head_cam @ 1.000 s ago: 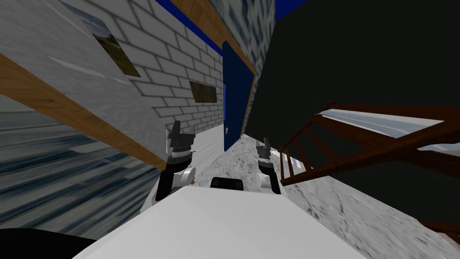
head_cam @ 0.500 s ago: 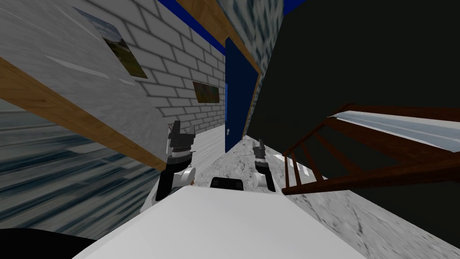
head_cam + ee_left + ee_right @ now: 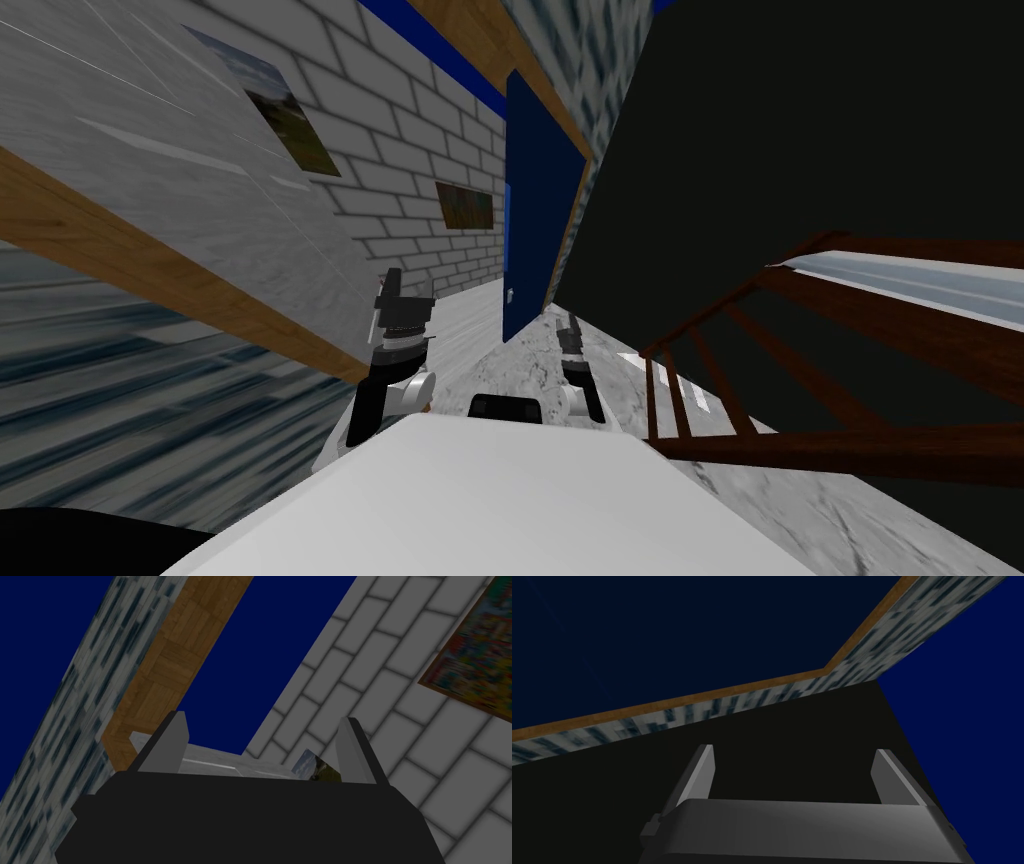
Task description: Push the door open
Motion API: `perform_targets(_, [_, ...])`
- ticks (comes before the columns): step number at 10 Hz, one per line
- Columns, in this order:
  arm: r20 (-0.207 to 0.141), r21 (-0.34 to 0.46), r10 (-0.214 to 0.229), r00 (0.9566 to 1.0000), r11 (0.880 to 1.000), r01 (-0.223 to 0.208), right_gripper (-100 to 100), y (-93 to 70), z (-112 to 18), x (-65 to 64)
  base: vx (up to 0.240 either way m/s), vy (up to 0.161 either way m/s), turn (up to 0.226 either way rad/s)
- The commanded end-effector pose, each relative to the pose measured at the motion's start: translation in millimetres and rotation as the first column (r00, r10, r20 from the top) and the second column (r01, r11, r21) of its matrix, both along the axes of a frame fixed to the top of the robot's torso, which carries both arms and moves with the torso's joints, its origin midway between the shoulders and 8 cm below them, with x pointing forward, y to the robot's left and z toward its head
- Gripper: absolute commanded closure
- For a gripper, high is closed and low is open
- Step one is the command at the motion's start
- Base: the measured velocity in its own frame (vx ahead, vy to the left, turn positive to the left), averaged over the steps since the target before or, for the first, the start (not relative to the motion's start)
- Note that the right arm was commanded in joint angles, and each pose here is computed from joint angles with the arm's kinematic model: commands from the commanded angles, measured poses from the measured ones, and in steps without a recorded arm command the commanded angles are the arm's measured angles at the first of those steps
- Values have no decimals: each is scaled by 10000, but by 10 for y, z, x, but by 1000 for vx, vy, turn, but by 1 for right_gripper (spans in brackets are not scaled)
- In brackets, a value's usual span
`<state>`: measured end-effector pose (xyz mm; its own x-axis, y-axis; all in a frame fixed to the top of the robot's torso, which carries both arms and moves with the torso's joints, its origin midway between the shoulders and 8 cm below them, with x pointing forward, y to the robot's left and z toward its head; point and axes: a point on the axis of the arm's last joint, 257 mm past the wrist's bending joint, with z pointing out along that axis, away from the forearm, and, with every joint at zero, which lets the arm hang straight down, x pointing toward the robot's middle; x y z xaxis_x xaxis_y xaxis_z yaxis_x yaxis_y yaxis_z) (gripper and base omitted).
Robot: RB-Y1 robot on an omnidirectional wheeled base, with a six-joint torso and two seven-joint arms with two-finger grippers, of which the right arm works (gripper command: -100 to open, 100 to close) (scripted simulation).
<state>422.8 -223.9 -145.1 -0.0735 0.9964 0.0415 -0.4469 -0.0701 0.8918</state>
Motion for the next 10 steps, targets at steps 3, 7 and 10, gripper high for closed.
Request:
perform_targets(3, [-454,-40,310,9985,9995,-312,-100,162,-254,83,92,-43,111])
perform_targets(7, [-948,-89,650,9934,9978,-661,-100,327,-535,137,81,-48,103])
perform_targets(10, [-1436,-149,985,9847,9947,-1017,-100,493,-810,170,123,-74,133])
